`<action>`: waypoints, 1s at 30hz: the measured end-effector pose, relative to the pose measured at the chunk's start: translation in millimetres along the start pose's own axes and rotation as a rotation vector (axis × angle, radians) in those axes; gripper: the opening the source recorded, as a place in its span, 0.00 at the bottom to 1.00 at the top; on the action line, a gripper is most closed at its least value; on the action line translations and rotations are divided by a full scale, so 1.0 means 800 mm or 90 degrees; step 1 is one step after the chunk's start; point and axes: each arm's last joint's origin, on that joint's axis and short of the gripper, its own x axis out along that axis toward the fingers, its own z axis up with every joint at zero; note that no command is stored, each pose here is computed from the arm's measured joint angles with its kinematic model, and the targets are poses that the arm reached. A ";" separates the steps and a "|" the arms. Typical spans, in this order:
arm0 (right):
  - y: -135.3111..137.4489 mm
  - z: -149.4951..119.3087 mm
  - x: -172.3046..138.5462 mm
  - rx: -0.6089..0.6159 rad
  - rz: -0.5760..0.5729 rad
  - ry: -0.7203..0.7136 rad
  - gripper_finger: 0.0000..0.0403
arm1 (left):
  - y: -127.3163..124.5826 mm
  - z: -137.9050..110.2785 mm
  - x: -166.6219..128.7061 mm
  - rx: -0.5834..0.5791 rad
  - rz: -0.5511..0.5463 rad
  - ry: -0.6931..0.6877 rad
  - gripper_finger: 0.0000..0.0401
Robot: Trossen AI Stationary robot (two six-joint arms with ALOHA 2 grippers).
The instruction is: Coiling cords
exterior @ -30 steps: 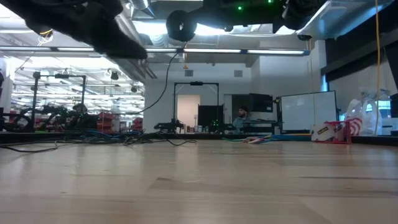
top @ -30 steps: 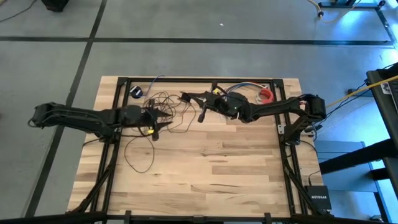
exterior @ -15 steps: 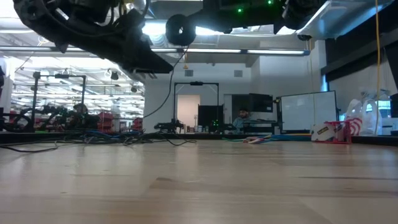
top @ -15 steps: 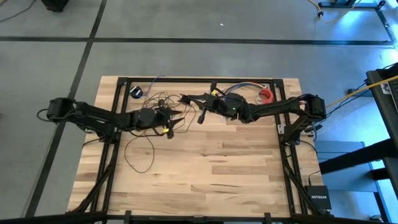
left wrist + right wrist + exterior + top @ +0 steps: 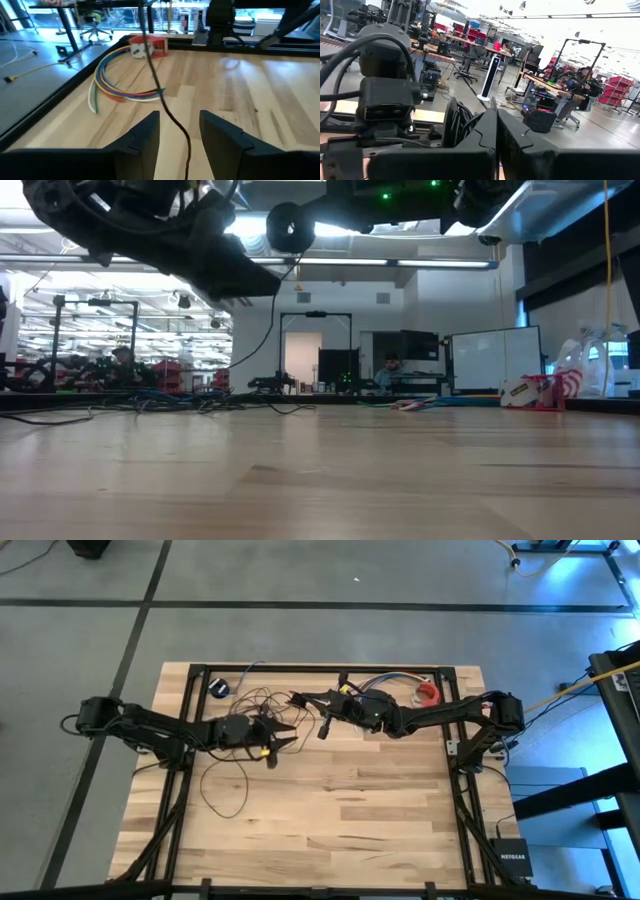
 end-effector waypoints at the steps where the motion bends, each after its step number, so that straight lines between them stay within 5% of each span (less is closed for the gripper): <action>1: 0.000 0.000 0.000 0.000 0.000 0.000 0.02 | 0.002 0.000 0.000 -0.001 0.003 0.000 0.33; 7: 0.000 0.000 0.000 0.000 -0.001 -0.002 0.02 | 0.009 0.000 0.001 -0.003 0.018 0.000 0.28; 14: 0.001 0.001 0.000 0.001 0.006 -0.006 0.01 | 0.013 0.001 0.001 0.058 0.075 0.001 0.02; 19: 0.001 0.001 0.000 0.000 0.016 -0.007 0.02 | 0.019 0.003 -0.002 0.107 0.186 0.007 0.04; 30: 0.014 0.002 -0.003 -0.063 0.031 0.004 0.01 | 0.029 0.045 -0.045 0.135 0.241 -0.087 0.00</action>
